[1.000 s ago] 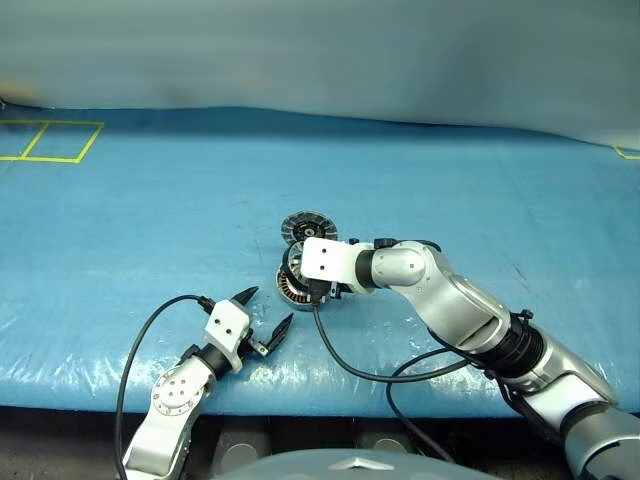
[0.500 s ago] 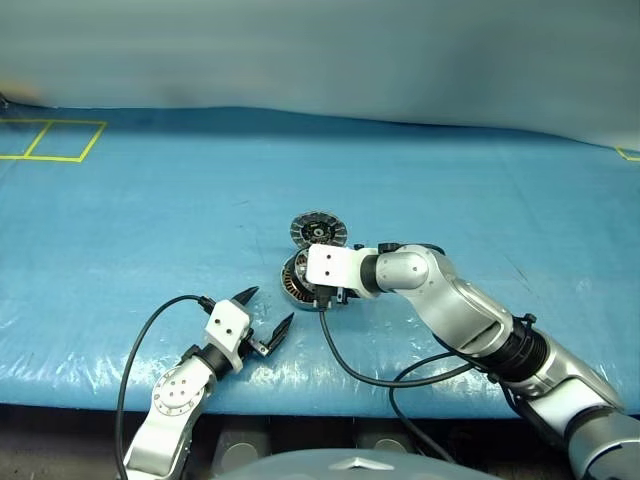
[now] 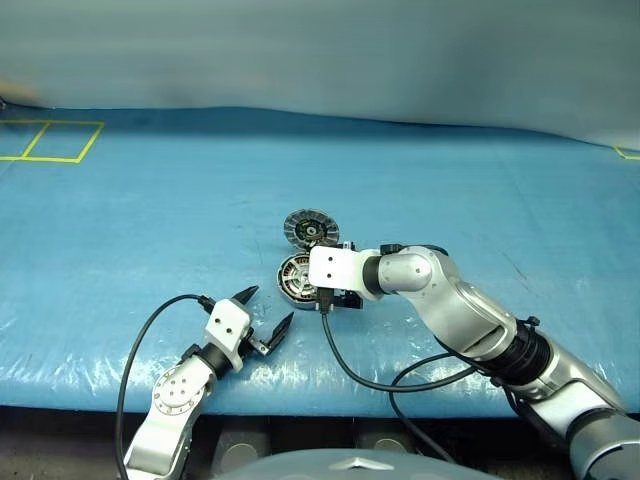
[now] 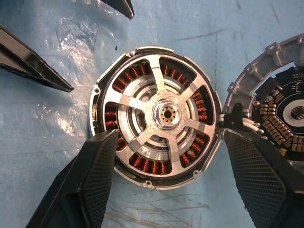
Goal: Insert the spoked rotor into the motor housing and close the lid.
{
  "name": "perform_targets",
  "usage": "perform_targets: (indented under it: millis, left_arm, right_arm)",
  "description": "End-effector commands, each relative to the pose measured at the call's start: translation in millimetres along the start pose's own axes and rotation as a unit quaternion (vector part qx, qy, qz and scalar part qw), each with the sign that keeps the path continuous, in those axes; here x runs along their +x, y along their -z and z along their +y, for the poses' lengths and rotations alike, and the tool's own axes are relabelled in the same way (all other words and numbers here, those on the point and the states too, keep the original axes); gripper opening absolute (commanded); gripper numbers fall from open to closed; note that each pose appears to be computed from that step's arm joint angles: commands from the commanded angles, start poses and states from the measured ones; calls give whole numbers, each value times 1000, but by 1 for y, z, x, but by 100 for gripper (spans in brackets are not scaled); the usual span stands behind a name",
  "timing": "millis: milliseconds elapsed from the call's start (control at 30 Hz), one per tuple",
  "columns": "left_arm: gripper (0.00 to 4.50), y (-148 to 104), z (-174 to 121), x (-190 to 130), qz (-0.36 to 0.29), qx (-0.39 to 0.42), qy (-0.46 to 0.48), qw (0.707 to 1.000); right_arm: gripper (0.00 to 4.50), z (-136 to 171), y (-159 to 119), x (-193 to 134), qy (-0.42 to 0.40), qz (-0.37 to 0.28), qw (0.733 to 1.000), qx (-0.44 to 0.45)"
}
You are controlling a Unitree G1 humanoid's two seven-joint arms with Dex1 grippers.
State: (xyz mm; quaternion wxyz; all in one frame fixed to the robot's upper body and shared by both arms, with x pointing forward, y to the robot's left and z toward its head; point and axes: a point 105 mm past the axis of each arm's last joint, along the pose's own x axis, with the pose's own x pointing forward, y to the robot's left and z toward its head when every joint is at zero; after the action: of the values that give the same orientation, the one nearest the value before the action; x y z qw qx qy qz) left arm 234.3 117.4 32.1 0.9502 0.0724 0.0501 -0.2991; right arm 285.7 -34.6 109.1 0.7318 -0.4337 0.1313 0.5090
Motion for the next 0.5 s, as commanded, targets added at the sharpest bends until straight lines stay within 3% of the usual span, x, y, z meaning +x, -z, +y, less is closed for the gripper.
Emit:
perform_targets:
  millis: [33, 367, 500]
  left_arm:
    - [450, -14, -1, 0, -26, 12, 4, 1000]
    - [450, -15, -2, 3, -26, 14, 12, 1000]
    - [450, -15, -1, 3, -27, 15, 12, 999]
  right_arm:
    - [333, -10, -15, -12, 26, -40, 998, 35]
    - [11, -8, -26, 8, 75, -77, 979, 173]
    - [5, -6, -31, 19, 87, -75, 975, 191]
